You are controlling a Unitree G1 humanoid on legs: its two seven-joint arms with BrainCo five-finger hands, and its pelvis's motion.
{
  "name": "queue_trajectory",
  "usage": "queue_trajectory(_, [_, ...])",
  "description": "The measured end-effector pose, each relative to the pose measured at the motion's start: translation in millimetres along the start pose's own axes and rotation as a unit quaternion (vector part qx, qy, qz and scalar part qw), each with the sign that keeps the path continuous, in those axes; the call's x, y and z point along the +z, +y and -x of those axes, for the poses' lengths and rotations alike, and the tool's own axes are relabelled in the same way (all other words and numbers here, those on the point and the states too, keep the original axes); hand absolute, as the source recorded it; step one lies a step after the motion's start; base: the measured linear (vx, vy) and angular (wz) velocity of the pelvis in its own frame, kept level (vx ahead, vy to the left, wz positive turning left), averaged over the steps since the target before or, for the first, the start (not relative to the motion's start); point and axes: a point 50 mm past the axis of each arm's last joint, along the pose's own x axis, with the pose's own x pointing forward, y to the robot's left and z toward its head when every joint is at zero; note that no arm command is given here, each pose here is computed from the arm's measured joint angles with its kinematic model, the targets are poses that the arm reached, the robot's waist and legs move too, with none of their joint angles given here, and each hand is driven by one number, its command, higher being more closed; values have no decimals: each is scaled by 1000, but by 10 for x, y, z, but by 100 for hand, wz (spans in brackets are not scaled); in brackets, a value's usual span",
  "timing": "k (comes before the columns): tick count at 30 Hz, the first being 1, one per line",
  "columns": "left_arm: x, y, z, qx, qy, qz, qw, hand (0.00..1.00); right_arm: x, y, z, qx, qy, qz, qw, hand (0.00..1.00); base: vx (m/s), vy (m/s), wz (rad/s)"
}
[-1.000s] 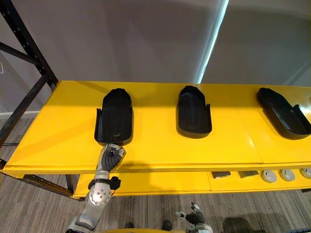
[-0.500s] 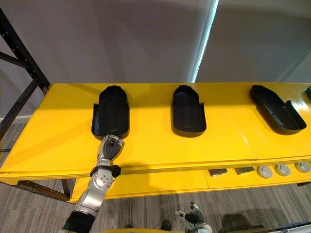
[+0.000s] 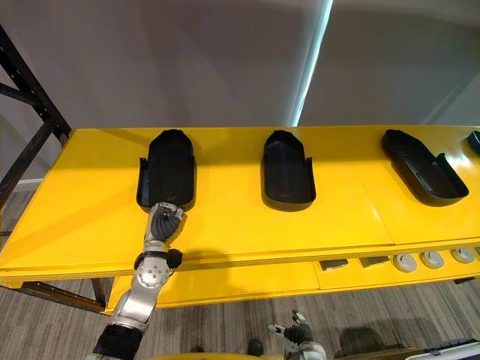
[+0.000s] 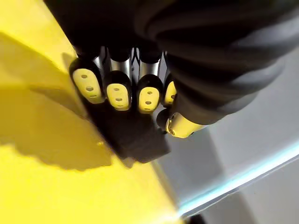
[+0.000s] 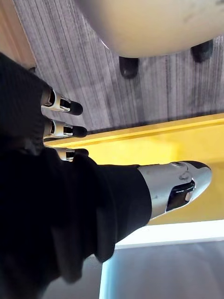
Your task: Walk over and take plastic housings, then place them on the shelf
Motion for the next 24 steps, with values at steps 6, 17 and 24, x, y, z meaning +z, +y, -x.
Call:
queue_trajectory(6, [737,580,57,129,-183,131,966,100,-10,-19,-8,-4,5,1,1000,0,-29,-1,9])
queue_trajectory(17, [-577,1595,859,449,98,170,872,0,-42,-57,23,-23,9,-8,1000,0,-4,1,17])
queue_trajectory(24, [-1590,747,1592,232,443,150,853,0,48,90,43,-4,-12,-24,1000,0,16,8,2])
